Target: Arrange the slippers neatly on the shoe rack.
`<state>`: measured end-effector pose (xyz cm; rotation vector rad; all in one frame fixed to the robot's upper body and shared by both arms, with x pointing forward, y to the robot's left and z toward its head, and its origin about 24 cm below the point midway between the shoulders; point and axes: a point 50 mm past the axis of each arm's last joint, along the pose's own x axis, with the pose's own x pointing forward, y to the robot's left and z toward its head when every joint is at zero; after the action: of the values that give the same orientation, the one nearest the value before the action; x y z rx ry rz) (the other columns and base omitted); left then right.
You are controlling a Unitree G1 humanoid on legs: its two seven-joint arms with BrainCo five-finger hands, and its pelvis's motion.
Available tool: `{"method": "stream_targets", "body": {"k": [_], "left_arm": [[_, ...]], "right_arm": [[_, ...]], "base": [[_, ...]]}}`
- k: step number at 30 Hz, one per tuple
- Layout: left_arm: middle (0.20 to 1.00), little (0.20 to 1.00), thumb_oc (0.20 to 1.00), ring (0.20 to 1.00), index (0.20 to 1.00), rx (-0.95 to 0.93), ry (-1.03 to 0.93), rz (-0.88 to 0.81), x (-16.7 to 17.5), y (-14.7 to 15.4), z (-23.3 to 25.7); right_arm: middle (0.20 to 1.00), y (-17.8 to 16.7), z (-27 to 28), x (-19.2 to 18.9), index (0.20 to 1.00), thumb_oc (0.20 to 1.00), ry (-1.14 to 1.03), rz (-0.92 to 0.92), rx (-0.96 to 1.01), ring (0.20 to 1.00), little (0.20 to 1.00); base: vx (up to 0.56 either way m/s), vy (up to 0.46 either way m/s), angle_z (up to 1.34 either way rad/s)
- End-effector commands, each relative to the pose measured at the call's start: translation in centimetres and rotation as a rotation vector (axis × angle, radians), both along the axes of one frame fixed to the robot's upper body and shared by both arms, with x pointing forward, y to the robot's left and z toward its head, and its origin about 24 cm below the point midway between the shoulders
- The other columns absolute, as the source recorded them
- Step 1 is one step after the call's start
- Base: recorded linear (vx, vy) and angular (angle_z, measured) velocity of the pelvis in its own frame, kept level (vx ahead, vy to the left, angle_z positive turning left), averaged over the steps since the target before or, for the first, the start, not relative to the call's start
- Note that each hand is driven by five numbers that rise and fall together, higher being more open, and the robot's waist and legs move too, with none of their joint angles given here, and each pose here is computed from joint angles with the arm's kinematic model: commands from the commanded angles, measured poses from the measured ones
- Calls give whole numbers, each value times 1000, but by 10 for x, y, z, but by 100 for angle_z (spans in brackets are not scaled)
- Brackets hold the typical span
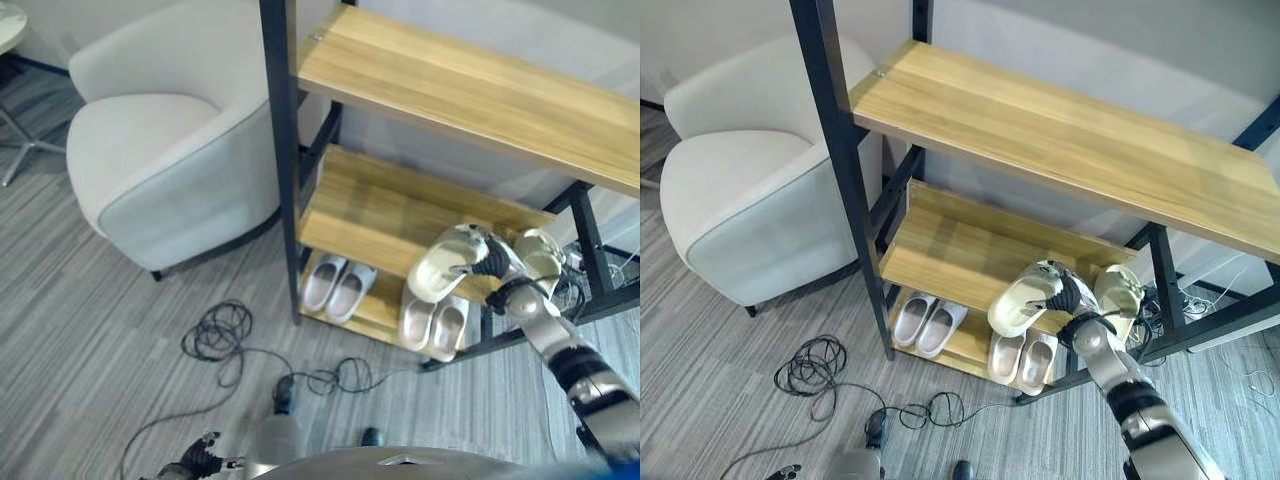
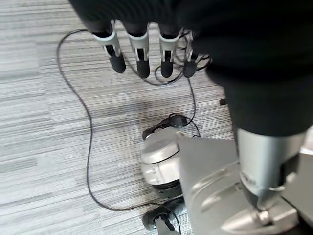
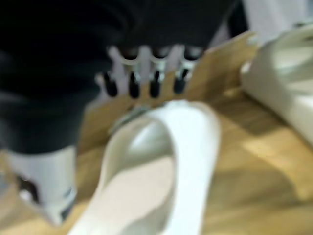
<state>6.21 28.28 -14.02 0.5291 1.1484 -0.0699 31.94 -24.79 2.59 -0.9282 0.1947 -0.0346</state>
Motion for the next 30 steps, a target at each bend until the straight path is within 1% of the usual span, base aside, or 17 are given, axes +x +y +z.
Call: {"method": "stream_targets", "body": {"k": [1,6,8,9,10,18,19,21,26,28,30], "left_arm": [[1000,1000,1000,1000,1000,-7,-35,-60,10,-6,1],[1000,1000,1000,1000,1000,2,-84,-50,25,-6,4],[1000,1000,1000,1000,1000,8,-105,-39,31,-5,6],[1000,1000,1000,1000,1000,8,-106,-39,31,-5,6],[1000,1000,1000,1000,1000,11,-111,-39,33,-6,6],[1000,1000,1000,1000,1000,20,-143,-56,43,-7,9],[1000,1000,1000,1000,1000,16,-150,-58,45,-8,9],[1000,1000,1000,1000,1000,14,-155,-60,47,-8,10],[1000,1000,1000,1000,1000,18,-152,-53,47,-7,9],[1000,1000,1000,1000,1000,18,-152,-53,47,-8,9],[1000,1000,1000,1000,1000,23,-139,-53,46,-7,8]], "right_arm": [[1000,-10,33,23,1000,1000,-97,-41,-89,1000,1000],[1000,-20,52,36,1000,1000,-117,-90,-190,1000,1000],[1000,-26,59,40,1000,1000,-111,-117,-277,1000,1000],[1000,-26,59,40,1000,1000,-111,-117,-278,1000,1000],[1000,-28,61,41,1000,1000,-112,-123,-322,1000,1000],[1000,-48,67,39,1000,1000,-97,-190,-423,1000,1000],[1000,-56,69,37,1000,1000,-92,-211,-446,1000,1000],[1000,-62,70,36,1000,1000,-84,-219,-473,1000,1000],[1000,-76,76,31,1000,1000,-72,-241,-537,1000,1000],[1000,-77,76,31,1000,1000,-72,-242,-537,1000,1000],[1000,-86,78,28,1000,1000,-58,-261,-568,1000,1000]], "base": [[-73,11,16],[-59,6,12],[-70,-5,11],[-34,-10,6],[-3,-2,5],[-6,-4,5],[-8,-12,7],[-5,-15,6],[5,-17,7],[1,-7,2],[0,0,0]]}}
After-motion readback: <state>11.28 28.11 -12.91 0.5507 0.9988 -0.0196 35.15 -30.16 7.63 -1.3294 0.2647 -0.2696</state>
